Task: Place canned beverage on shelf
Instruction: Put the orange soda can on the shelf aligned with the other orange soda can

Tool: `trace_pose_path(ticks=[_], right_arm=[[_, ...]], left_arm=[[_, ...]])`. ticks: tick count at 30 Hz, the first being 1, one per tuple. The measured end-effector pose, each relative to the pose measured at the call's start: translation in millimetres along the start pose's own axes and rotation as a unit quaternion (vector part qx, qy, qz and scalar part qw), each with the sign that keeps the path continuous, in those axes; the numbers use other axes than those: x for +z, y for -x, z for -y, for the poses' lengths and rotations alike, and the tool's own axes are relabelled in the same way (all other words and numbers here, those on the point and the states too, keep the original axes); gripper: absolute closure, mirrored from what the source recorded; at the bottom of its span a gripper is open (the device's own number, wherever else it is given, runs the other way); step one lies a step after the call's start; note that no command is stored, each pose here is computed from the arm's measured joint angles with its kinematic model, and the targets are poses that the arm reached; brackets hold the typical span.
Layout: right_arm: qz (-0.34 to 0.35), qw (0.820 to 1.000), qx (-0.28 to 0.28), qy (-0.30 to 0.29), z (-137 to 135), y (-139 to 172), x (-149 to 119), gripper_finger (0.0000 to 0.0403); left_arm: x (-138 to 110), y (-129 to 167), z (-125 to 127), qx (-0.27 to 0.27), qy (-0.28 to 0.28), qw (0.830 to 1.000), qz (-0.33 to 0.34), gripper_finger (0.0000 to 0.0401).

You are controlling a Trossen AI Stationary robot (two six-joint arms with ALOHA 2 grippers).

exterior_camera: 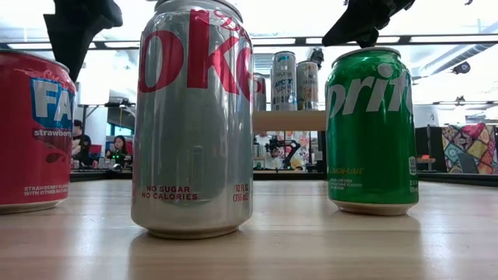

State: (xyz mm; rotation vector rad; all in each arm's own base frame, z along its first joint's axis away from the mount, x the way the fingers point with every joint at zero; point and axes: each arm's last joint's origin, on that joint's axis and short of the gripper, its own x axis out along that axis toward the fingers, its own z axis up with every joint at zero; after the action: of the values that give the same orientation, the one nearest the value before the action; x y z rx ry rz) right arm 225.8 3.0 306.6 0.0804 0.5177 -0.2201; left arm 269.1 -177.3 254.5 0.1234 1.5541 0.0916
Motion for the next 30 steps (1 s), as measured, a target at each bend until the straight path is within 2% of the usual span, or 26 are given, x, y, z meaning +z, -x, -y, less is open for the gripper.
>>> trace_pose_path(ticks=[7,14,22,30], right_arm=[[0.0,1.0,0.0,0.0,0.0,-0.1,-0.1,0.0394],[0.003,1.0,0.0,0.0,-0.1,-0.1,0.5,0.0394],[0.01,1.0,0.001,-0.002,-0.3,-0.1,1.8,0.0394],[0.009,1.0,0.001,-0.001,-0.7,-2.0,1.7,0.0394]], left_arm=[[-5.0,-20.3,-0.6,0.015,-0.003,1.0,-0.014,0.0035],[-0.5,-32.6,3.4,0.002,-0.004,1.0,0.022,0.0046],[-0.4,-31.7,3.8,0.004,0.002,1.0,0.027,0.0115],[-4.4,-20.6,2.8,-0.001,-0.023,0.999,0.037,0.0116]])
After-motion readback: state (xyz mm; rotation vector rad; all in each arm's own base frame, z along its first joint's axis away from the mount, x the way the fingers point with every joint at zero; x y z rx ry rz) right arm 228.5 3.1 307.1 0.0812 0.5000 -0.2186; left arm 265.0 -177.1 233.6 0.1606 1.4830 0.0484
